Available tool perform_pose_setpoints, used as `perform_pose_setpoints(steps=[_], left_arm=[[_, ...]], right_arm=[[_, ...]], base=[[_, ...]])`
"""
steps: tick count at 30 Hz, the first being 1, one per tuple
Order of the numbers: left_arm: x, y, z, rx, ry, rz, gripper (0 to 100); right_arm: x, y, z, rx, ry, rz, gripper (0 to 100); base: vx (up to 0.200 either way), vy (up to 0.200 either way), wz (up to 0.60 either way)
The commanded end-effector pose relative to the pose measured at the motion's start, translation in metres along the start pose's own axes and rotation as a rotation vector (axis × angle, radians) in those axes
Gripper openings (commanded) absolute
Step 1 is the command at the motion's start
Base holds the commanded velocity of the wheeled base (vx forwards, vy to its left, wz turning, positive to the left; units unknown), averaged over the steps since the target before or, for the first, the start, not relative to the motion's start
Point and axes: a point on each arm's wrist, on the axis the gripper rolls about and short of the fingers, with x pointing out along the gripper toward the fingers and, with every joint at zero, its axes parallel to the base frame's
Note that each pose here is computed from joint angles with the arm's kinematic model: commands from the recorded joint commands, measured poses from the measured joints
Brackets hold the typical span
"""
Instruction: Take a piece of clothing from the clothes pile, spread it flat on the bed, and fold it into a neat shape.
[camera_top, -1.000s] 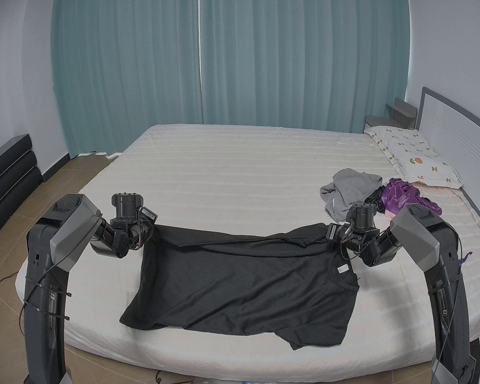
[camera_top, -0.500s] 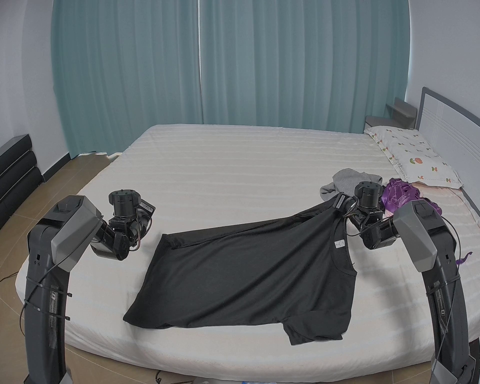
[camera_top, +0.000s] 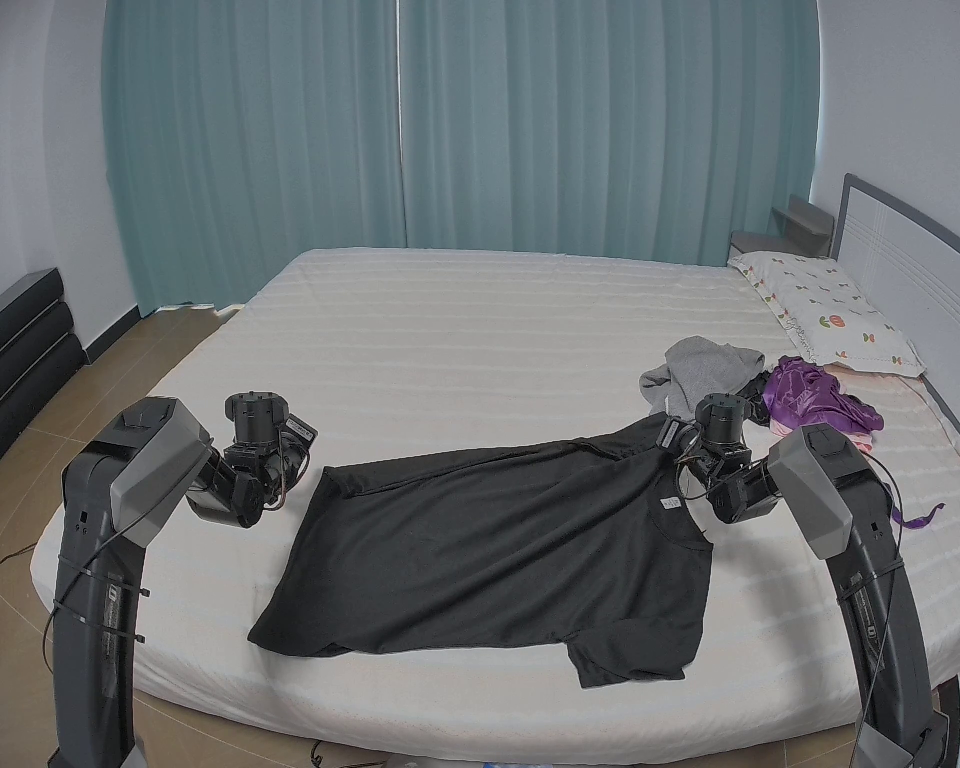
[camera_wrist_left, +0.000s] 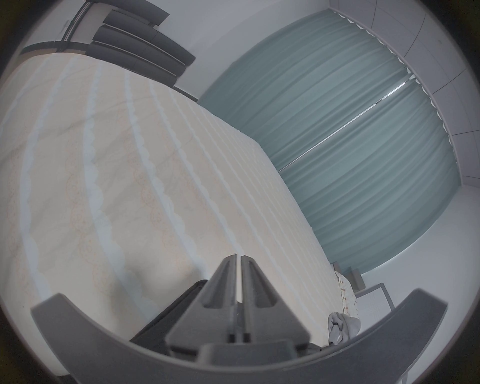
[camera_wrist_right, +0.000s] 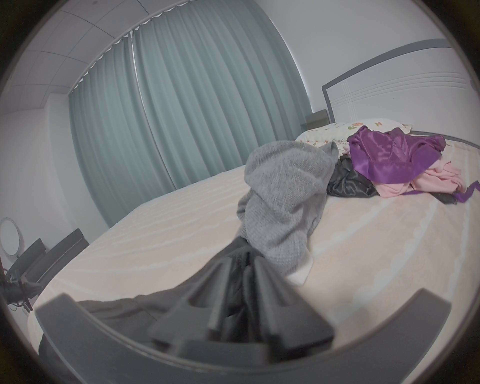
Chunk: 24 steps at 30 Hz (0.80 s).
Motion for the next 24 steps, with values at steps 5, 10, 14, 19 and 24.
perform_pose_setpoints(steps=[5,10,14,19,24], left_arm=[[-0.002,-0.001,-0.010,0.028,0.095,0.004,100],[-0.001,0.003,-0.022,0.100,0.171,0.024,100],[-0.002,0.005,-0.026,0.161,0.200,0.036,100],[-0.002,0.005,-0.028,0.169,0.207,0.037,100],[-0.001,0.008,-0.035,0.201,0.225,0.043,0]], right_arm=[[-0.006,-0.004,-0.011,-0.009,0.048,-0.010,100],[-0.010,-0.005,-0.011,-0.010,0.066,-0.014,100],[-0.011,-0.005,-0.015,-0.011,0.077,-0.019,100],[-0.012,-0.004,-0.016,-0.013,0.083,-0.018,100],[-0.013,-0.001,-0.020,-0.016,0.090,-0.011,100]], base=[[0.000,0.000,0.00],[0.000,0.000,0.00],[0.000,0.000,0.00],[0.000,0.000,0.00],[0.000,0.000,0.00]])
